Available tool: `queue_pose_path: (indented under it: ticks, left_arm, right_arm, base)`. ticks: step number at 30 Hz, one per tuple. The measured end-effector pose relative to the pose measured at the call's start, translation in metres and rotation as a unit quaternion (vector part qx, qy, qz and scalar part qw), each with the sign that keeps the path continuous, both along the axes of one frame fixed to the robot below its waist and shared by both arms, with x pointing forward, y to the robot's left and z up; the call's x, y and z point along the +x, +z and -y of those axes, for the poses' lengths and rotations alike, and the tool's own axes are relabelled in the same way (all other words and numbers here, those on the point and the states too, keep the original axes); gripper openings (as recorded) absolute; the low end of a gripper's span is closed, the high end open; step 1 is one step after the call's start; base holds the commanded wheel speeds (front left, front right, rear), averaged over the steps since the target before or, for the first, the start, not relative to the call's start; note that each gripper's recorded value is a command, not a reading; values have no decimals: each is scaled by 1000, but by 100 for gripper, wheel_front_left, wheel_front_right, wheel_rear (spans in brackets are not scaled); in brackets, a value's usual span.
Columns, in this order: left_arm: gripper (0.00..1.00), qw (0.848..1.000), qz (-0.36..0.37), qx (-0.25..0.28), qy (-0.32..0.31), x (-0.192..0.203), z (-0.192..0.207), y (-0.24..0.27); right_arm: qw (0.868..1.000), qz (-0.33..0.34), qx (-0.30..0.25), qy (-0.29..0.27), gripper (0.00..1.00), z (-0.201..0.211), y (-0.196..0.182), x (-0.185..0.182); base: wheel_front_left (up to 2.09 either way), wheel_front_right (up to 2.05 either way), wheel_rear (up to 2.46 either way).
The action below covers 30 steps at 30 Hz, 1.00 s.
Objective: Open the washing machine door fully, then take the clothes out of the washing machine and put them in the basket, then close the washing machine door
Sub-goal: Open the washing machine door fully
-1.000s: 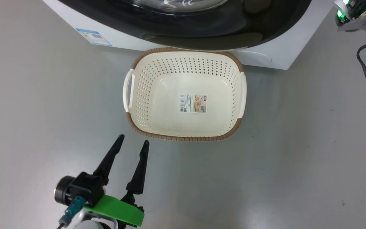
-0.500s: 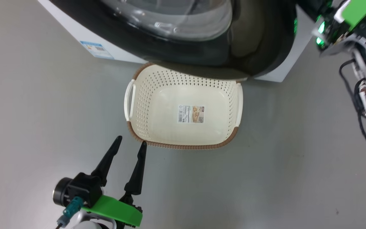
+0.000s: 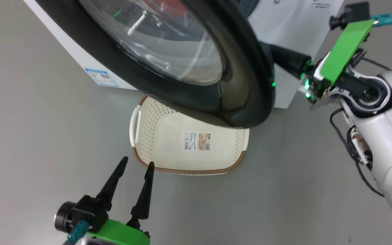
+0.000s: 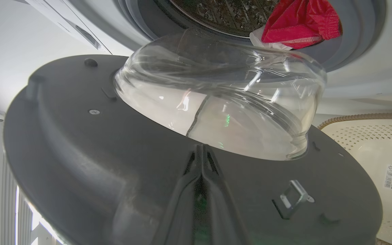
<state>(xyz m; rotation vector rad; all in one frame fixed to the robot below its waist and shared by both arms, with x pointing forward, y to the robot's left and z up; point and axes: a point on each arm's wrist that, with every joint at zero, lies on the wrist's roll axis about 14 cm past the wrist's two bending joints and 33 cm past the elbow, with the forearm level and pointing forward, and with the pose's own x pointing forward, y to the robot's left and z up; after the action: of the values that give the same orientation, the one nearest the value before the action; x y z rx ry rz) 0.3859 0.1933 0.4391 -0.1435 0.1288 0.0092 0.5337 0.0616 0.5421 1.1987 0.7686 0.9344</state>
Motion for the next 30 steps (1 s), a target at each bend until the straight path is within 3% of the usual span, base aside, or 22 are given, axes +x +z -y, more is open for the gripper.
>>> queue_pose_path:
  ticks: [9, 18, 20, 21, 23, 24, 25, 26, 30]
  left_arm:
    - [100, 1000, 5, -1, 2, -11, 0, 4]
    - [100, 1000, 13, 3, 1, -13, 1, 10]
    - [100, 1000, 15, 3, 1, -13, 1, 11]
    - [100, 1000, 16, 2, 2, -15, 0, 13]
    - [100, 1000, 14, 1, 3, -18, 0, 11]
    - [100, 1000, 14, 1, 3, -18, 1, 11]
    - [100, 1000, 16, 0, 2, -18, 1, 12]
    - [100, 1000, 17, 0, 2, -18, 1, 13]
    - [100, 1000, 22, -1, 2, -16, 1, 15]
  right_arm:
    - [999, 0, -5, 49, 0, -14, 1, -36]
    - [998, 2, -11, 55, 0, -17, 1, -46]
    - [999, 3, -13, 50, 12, -15, 0, -46]
    - [999, 5, -17, 44, 37, -13, 0, -45]
    - [999, 4, -19, 29, 59, -8, -2, -44]
    - [1000, 3, -20, 22, 91, -5, -4, -44]
    - [1000, 2, -23, 15, 91, -2, -6, -44]
    - [1000, -1, -25, 11, 100, 0, -9, -46]
    - [999, -10, -34, -9, 100, 11, -20, -50]
  base:
    - [0, 0, 0]
    - [0, 0, 0]
    - [0, 0, 0]
    - [0, 0, 0]
    - [0, 0, 0]
    - [0, 0, 0]
    - [0, 0, 0]
    - [0, 0, 0]
    - [0, 0, 0]
